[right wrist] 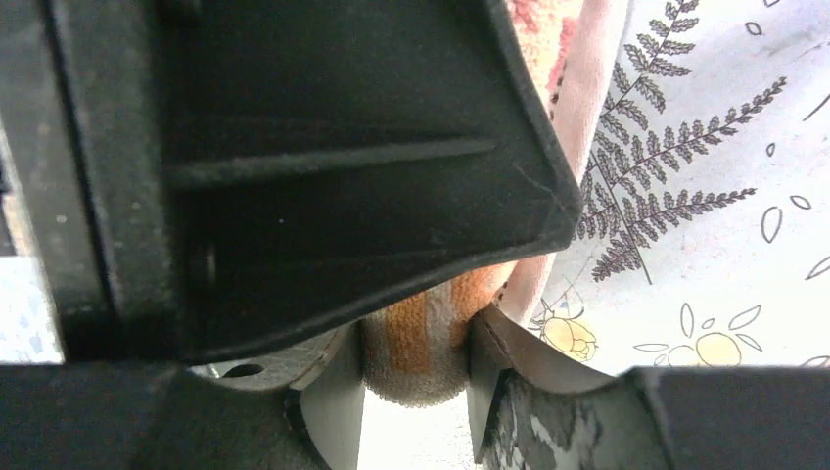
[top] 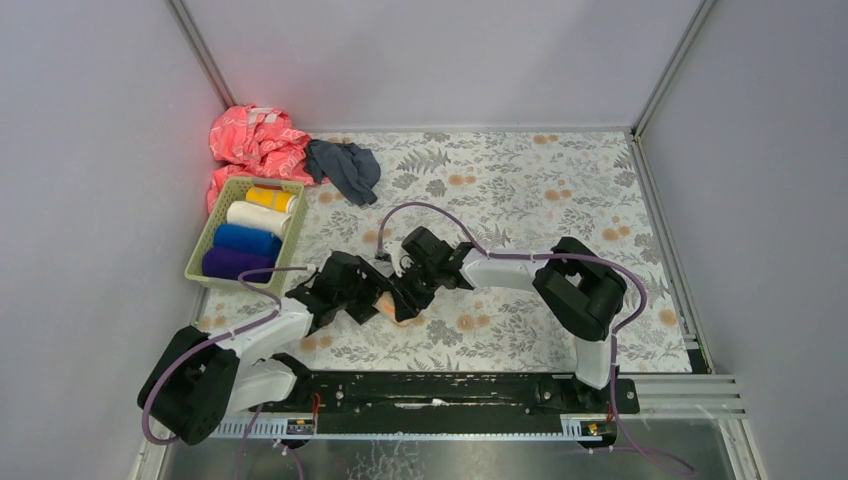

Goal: Roll the towels
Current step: Pick up the towel at the center of the board.

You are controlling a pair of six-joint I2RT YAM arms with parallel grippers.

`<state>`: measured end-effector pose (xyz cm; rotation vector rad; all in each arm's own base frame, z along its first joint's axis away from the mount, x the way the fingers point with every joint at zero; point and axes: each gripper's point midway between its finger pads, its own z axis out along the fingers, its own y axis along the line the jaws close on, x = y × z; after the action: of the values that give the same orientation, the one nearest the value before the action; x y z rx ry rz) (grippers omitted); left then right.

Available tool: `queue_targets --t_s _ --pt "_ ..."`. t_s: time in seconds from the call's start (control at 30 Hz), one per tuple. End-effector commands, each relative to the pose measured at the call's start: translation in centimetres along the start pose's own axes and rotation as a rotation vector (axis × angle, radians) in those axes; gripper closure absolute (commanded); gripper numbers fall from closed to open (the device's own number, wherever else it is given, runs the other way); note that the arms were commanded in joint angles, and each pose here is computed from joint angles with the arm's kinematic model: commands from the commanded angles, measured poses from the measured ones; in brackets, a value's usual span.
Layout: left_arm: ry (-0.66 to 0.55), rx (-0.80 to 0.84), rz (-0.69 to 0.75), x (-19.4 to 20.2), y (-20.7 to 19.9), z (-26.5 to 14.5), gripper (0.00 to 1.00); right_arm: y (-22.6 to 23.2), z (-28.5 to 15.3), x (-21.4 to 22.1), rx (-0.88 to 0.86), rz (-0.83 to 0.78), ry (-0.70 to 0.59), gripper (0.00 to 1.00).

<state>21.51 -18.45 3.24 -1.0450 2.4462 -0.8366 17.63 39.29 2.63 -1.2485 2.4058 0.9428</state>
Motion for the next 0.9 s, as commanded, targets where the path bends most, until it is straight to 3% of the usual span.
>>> queue_targets --t_s 0.0,0.13,0.33,0.5,0.63,0.87 --pt "0.004 0.040 -0.010 0.7 0.0 1.0 0.30 0.1 1.4 3.5 -0.080 0.155 0.095 0.67" --pt "0.012 0.035 -0.013 1.2 0.9 1.5 0.35 0.4 1.3 2.9 -0.141 0.219 0.060 0.68" --pt "-0.014 0.056 -0.025 0.9 1.1 1.6 0.51 -0.2 0.6 1.5 -0.162 0.306 0.000 0.67" --pt "-0.069 0.058 -0.010 -0.4 -0.3 0.7 0.70 0.0 -1.8 -0.7 -0.118 0.269 -0.068 0.56" --pt "-0.139 0.061 -0.005 -3.7 -2.0 -0.7 0.73 0.1 -4.9 -2.3 -0.068 0.207 -0.134 0.41" --pt "-0.317 0.060 -0.014 -13.0 -4.8 -5.6 0.72 -2.1 -11.4 -3.7 0.101 0.119 -0.270 0.31"
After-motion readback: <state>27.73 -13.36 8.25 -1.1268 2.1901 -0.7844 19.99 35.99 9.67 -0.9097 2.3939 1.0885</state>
